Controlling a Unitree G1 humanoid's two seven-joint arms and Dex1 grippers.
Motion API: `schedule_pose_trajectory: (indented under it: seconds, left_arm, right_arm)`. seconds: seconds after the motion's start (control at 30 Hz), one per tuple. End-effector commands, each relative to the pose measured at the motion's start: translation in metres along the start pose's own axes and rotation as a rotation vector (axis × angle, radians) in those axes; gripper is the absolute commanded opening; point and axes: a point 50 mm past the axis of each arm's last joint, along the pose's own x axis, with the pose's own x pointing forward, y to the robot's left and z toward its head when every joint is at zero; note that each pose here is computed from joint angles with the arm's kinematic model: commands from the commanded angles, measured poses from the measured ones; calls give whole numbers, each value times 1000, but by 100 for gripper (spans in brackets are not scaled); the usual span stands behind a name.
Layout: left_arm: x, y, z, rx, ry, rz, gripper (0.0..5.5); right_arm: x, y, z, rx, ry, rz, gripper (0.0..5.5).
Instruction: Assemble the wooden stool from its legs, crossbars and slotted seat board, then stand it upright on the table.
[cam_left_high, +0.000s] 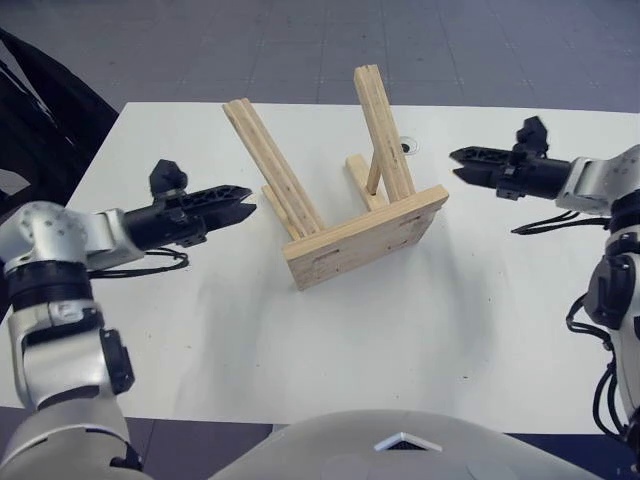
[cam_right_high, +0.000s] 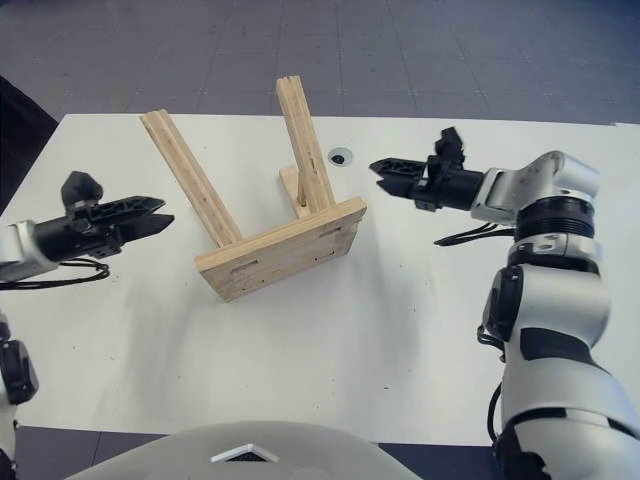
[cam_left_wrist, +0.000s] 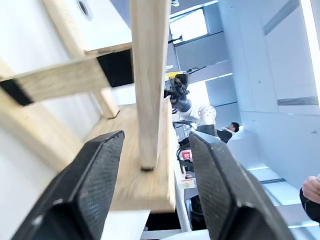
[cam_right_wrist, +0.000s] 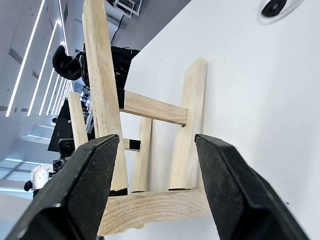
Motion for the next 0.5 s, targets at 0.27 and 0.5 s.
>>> schedule_pose_trajectory:
  seconds: [0.27, 0.5]
  left_arm:
    - [9, 18, -88, 1072, 128, 225, 373]
    - [27, 3, -77, 1258, 25, 143, 483]
  right_arm:
    - [-15, -29, -42, -837, 282, 8, 408]
    - [-7, -18, -41, -1009, 428, 145, 431]
